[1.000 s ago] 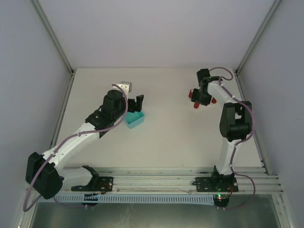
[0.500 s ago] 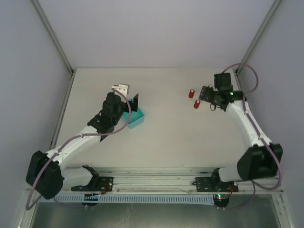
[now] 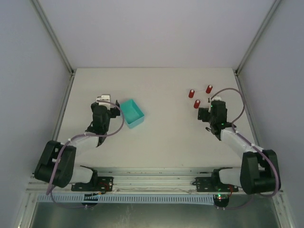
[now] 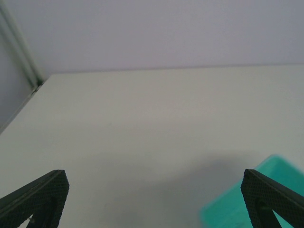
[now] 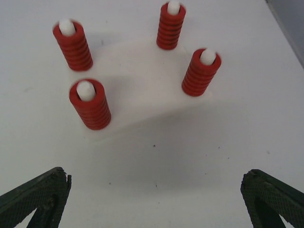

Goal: Install the large spring

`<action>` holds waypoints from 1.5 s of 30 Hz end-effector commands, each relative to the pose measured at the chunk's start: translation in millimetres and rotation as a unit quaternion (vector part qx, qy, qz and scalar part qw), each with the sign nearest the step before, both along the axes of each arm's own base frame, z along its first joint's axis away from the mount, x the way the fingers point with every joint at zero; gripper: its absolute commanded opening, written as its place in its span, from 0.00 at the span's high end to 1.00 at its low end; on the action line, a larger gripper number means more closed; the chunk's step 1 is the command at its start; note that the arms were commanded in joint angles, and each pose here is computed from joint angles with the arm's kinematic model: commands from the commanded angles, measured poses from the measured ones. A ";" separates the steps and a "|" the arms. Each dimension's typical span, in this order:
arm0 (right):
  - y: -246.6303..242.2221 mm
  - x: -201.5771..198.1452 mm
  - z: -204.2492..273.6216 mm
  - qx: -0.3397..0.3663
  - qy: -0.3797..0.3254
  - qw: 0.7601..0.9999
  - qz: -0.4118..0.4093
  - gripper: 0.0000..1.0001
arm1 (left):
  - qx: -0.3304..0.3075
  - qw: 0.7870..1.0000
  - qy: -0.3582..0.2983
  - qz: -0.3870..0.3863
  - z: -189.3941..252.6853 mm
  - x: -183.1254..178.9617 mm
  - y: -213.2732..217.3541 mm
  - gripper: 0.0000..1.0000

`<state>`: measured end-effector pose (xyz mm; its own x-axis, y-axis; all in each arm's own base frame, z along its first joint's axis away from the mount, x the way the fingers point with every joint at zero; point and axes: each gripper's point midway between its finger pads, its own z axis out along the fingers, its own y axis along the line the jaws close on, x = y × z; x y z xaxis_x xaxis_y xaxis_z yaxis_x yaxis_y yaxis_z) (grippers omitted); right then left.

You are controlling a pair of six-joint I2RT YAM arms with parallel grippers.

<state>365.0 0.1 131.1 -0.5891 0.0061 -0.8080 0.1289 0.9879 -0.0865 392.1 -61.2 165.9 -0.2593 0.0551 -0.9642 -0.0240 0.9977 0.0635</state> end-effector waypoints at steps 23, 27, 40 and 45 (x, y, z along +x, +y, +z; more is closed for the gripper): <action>-14.4 38.6 -43.3 -0.009 -0.119 0.993 0.007 0.01 | 0.010 0.999 -0.028 0.035 -43.9 -3.4 55.7 0.01; -14.8 38.6 -43.1 -0.009 -0.119 0.993 0.006 0.01 | -0.007 0.997 -0.044 0.070 -40.4 -3.7 70.9 0.01; -14.8 38.6 -43.3 -0.009 -0.119 0.993 0.006 0.01 | -0.030 0.996 -0.063 0.060 -44.6 -13.5 75.9 0.01; -14.5 38.9 -42.9 -0.009 -0.119 0.993 0.007 0.01 | -0.031 0.996 -0.061 0.061 -45.5 -13.5 76.4 0.01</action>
